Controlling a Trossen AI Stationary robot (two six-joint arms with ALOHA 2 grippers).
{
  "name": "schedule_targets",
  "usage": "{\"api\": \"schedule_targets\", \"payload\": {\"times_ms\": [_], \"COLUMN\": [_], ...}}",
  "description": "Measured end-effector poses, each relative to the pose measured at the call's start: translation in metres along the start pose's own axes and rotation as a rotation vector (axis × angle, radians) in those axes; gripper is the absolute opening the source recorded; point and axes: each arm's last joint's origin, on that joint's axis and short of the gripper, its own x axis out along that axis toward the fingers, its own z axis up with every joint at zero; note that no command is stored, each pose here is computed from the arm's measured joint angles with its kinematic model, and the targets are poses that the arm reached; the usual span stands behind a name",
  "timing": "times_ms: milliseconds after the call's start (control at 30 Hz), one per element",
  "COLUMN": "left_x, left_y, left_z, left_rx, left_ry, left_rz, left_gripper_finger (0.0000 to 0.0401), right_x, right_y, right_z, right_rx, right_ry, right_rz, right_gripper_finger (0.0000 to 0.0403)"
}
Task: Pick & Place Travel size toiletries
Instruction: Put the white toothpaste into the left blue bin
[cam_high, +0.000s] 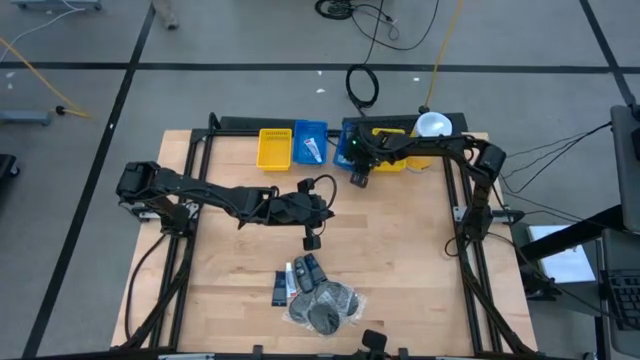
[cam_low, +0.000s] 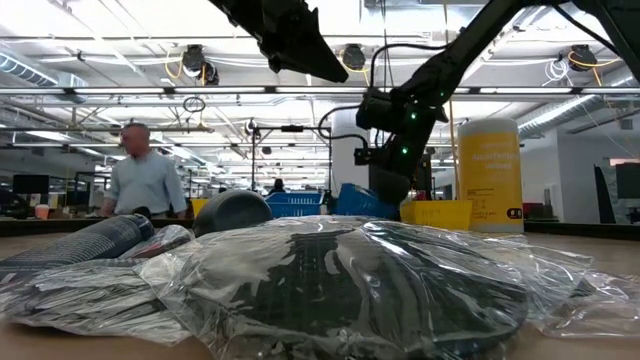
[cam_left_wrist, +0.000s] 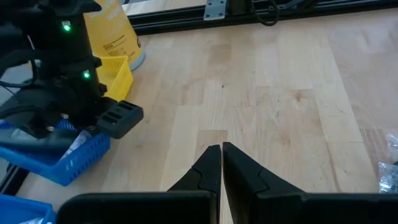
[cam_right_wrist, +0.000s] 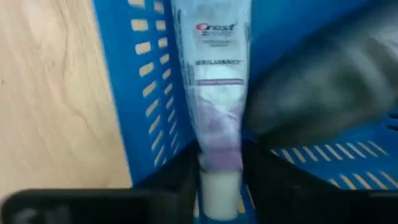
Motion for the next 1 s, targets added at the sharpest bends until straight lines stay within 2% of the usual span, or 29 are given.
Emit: {"api": "schedule_targets", "payload": {"times_ms": [100,267,533,733,1000], "left_x": [0.0,0.0,0.0,0.0,0.0], "left_y": [0.0,0.0,0.0,0.0,0.0], "left_z": [0.0,0.0,0.0,0.0,0.009], "left_rx": [-0.001,-0.002,-0.002,0.008,0.018], "left_ry": [0.0,0.0,0.0,-0.005,-0.095], "left_rz": [0.0,0.0,0.0,0.0,0.006], "left_gripper_finger": [0.0019,0.0019,0.0019,0.0019,0.0019], "right_x": [-0.002,-0.003,-0.023,-0.036,-0.046], "right_y": [-0.001,0.005,0.002,0.002,0.017], "right_z": [0.002,0.008,0.028,0.046,0.069], "right_rx": [-0.006,-0.033,-0.039,-0.031,-0.062], "right_ry": [-0.006,-0.047,-0.072,-0.14,-0.294], "right_rz": [-0.005,-0.01,-0.015,-0.023,-0.021], "right_gripper_finger": [0.0046,0.0047,0.0049,0.005,0.0051]}}
